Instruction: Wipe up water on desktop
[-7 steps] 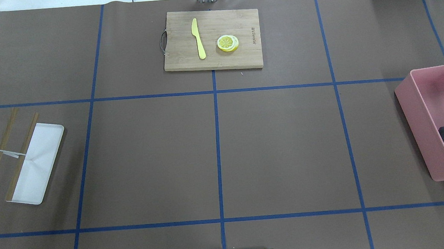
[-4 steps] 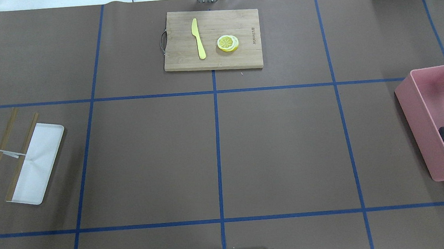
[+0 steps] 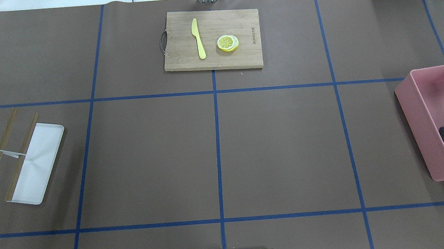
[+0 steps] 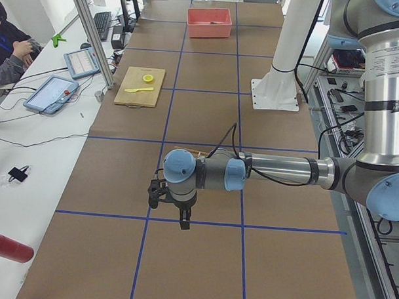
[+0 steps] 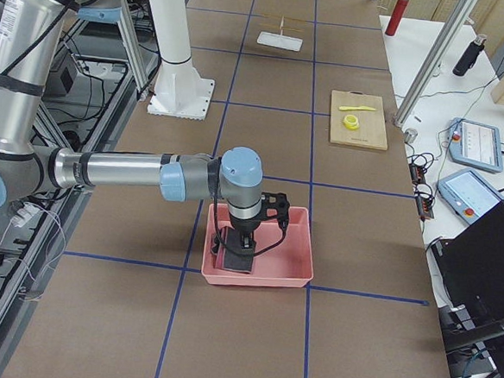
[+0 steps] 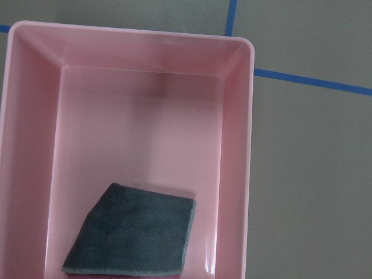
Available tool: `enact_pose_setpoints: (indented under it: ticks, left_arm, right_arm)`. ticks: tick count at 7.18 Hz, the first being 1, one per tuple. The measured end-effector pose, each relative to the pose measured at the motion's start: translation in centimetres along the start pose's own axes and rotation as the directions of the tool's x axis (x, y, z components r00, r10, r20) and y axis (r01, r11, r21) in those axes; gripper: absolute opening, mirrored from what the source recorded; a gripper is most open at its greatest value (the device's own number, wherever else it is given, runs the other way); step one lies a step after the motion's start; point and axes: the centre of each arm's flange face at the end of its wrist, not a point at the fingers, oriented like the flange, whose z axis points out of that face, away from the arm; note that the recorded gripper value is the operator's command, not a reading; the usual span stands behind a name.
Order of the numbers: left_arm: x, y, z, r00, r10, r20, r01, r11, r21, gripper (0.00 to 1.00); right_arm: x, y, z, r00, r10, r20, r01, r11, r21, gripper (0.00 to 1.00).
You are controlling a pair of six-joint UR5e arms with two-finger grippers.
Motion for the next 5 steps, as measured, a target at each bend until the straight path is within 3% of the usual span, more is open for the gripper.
enact_pose_setpoints:
  ticks: [5]
  left_arm:
    - [-0.15, 0.01, 0.2, 1.0, -0.002, 0.002, 0.002, 1.0, -0.004, 0.98]
  right_arm:
    - [0.0, 0.01, 0.0, 1.0, 0.0, 0.0, 0.0, 1.0, 0.0, 1.0]
